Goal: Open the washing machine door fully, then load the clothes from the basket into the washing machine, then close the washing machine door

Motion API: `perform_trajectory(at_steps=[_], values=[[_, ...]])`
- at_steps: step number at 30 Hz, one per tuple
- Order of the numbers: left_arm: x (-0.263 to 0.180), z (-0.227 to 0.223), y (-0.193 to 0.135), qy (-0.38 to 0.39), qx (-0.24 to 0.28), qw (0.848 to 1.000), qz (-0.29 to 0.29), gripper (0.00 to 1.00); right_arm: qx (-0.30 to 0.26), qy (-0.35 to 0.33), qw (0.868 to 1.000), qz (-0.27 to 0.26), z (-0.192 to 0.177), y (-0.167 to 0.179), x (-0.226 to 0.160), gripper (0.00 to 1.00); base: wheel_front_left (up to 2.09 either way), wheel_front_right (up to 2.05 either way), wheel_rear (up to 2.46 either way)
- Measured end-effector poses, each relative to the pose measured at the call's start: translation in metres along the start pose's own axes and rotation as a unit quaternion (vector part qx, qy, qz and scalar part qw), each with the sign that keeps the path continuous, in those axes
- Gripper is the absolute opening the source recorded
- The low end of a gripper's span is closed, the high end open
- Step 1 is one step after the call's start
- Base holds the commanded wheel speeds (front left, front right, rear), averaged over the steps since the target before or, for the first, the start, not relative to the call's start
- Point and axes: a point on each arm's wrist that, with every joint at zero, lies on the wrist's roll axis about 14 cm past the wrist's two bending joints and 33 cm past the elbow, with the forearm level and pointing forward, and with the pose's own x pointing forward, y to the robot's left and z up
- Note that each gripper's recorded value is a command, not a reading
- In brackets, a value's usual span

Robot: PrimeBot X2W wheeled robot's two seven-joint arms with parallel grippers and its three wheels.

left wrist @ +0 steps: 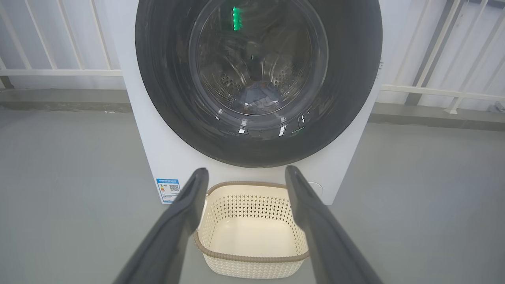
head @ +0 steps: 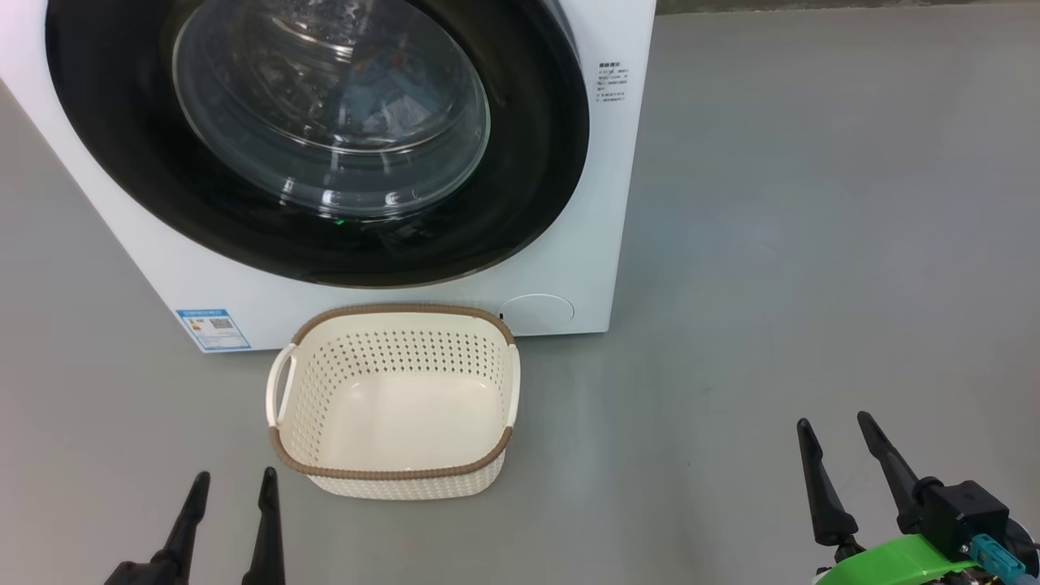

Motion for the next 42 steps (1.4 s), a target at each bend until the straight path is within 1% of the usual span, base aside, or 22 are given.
perform_trajectory(at_steps=[9, 31, 32, 38, 42], values=[[-0.006, 0.003, 0.004, -0.004, 0.006, 1.0, 0.007, 1.0, -0.004, -0.008, 1.0, -0.011, 0.006, -0.007, -0.001, 1.0, 0.0, 0.0, 0.0], [-0.005, 0.005, 0.007, -0.007, 0.012, 1.0, 0.011, 1.0, -0.002, -0.003, 1.0, -0.014, 0.002, -0.008, -0.001, 1.0, 0.0, 0.0, 0.0], [-0.005, 0.004, 0.007, -0.005, 0.011, 1.0, 0.01, 0.0, -0.002, -0.003, 1.0, -0.014, 0.002, -0.008, 0.0, 0.0, 0.0, 0.0, 0.0], [-0.011, -0.02, 0.004, 0.031, -0.004, 0.999, 0.015, 0.0, 0.01, 0.037, 0.999, -0.019, -0.023, -0.007, -0.007, 0.0, 0.0, 0.0, 0.0], [-0.012, -0.022, 0.005, 0.037, -0.026, 0.999, 0.021, 0.0, 0.028, 0.042, 0.998, -0.025, -0.025, -0.009, -0.008, 0.0, 0.0, 0.0, 0.0]])
